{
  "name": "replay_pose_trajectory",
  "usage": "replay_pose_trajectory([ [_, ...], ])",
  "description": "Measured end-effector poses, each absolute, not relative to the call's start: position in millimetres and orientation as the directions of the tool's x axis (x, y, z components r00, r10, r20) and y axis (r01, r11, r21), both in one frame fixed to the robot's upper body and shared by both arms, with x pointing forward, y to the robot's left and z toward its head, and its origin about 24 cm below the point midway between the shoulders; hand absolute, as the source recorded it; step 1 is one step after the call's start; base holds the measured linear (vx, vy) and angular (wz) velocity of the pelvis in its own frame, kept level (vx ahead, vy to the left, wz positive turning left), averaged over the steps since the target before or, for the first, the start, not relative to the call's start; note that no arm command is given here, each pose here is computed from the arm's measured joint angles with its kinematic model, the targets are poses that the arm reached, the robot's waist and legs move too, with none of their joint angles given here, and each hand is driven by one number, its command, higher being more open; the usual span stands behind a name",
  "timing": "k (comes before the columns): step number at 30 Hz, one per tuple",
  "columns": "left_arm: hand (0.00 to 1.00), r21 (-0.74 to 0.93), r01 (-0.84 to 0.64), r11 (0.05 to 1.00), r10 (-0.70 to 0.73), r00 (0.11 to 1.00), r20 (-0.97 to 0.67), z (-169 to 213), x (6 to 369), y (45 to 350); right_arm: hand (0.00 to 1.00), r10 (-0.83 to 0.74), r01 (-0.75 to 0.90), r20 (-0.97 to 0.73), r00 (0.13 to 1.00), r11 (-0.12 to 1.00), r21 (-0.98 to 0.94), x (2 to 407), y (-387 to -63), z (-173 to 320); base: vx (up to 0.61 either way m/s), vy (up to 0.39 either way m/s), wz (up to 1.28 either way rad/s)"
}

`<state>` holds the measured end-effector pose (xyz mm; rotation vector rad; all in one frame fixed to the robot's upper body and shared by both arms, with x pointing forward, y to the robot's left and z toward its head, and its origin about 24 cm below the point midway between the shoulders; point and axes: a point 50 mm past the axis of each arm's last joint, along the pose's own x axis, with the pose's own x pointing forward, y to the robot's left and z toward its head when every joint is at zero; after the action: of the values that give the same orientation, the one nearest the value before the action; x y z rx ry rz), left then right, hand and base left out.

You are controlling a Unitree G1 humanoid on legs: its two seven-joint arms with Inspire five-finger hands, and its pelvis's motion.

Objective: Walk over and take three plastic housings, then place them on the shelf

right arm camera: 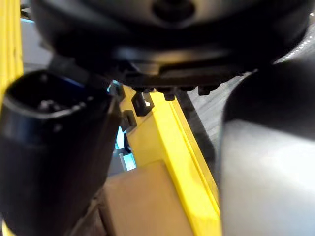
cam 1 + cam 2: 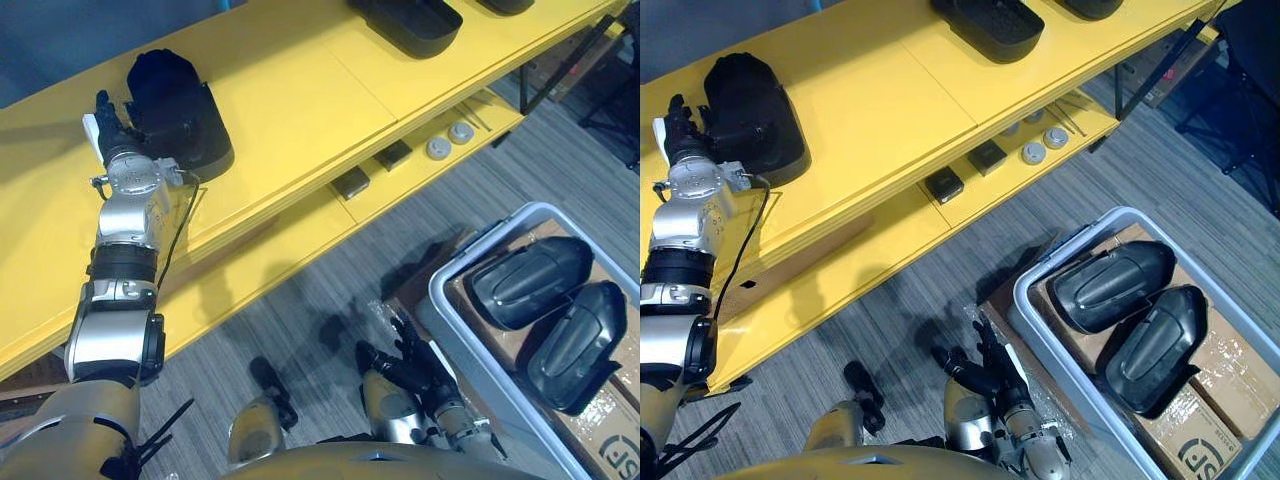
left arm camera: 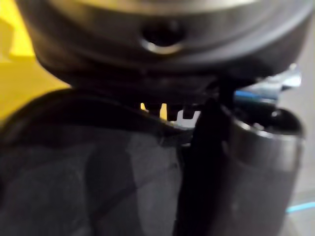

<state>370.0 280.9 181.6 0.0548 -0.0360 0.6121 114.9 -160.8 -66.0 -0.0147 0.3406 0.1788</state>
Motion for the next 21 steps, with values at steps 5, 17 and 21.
replay_pose_trajectory([
  [5, 1.0, -0.038, -0.549, 0.835, 0.55, 0.831, 0.082, 163, 367, 269, 1.0, 0.211, -0.206, -0.11, 0.971, 0.977, 0.052, 131, -140, -33, 0.03, 0.01, 0.06],
  [17, 1.0, -0.132, -0.361, 0.923, 0.363, 0.706, 0.609, 218, 309, 232, 1.0, 0.242, -0.211, 0.416, 0.877, 0.97, -0.12, 175, -139, 69, 0.02, -0.002, 0.22],
  [21, 1.0, -0.197, -0.353, 0.915, 0.403, 0.755, 0.517, 167, 275, 227, 1.0, 0.28, -0.238, 0.533, 0.798, 0.96, -0.148, 189, -141, 98, -0.07, -0.037, 0.47],
])
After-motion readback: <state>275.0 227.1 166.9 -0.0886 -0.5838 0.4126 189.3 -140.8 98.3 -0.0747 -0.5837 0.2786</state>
